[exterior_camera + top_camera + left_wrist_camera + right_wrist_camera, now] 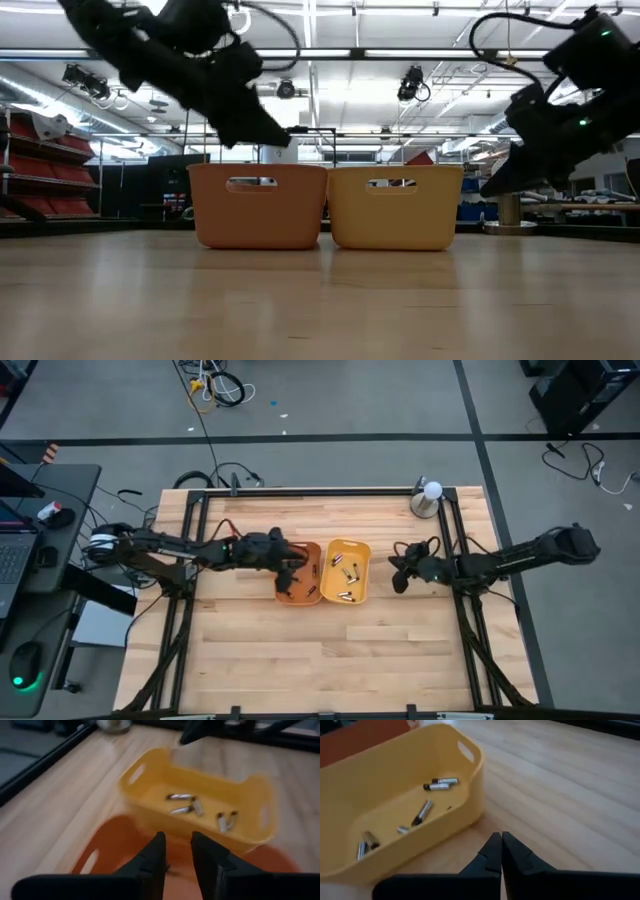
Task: Sort batteries
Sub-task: Return to Home Position
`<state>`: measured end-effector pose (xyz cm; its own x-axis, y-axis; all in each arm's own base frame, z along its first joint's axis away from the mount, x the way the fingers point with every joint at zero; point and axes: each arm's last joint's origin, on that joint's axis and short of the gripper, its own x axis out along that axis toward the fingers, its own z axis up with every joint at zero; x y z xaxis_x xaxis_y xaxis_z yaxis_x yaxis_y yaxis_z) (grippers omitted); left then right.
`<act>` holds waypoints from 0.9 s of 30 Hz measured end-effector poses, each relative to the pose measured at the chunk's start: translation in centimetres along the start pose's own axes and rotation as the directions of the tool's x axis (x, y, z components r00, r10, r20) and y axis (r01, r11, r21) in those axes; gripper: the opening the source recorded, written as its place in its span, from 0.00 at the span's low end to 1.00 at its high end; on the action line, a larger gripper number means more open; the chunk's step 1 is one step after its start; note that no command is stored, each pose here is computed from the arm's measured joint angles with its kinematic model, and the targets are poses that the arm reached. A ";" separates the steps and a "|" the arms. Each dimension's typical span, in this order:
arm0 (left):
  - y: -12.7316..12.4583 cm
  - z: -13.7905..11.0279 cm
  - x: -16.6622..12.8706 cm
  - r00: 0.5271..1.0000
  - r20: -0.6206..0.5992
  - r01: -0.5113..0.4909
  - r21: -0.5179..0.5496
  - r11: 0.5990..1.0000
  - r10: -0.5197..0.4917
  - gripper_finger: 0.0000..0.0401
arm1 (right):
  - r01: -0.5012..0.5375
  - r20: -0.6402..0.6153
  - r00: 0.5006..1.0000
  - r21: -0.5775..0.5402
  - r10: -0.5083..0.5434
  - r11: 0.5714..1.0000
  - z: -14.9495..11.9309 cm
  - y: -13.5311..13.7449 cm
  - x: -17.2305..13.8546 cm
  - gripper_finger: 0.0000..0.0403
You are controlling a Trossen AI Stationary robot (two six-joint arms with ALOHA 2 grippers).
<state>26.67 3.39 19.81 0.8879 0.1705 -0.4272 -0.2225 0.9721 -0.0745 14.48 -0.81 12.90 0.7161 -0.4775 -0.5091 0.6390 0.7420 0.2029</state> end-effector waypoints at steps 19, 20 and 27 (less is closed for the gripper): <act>0.8 -1.1 -4.3 0.986 0.166 0.001 -0.102 0.995 0.016 0.13 | -0.113 0.019 0.993 0.032 0.113 0.993 2.2 -0.7 5.9 0.00; 0.8 -0.9 -4.6 0.983 0.182 0.000 -0.110 0.994 0.020 0.13 | -0.131 0.016 0.991 0.026 0.131 0.991 2.5 -0.4 6.3 0.00; 0.2 -1.2 -6.4 0.972 0.235 0.020 -0.094 0.995 0.003 0.13 | -0.159 -0.033 0.987 -0.018 0.158 0.987 2.9 0.8 8.2 0.00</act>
<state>20.46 2.33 21.45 0.9570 0.2067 -0.2036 -0.2421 0.9557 -0.1677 21.63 -5.48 11.31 0.7988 -0.3384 -0.4974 0.5117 0.8170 0.2658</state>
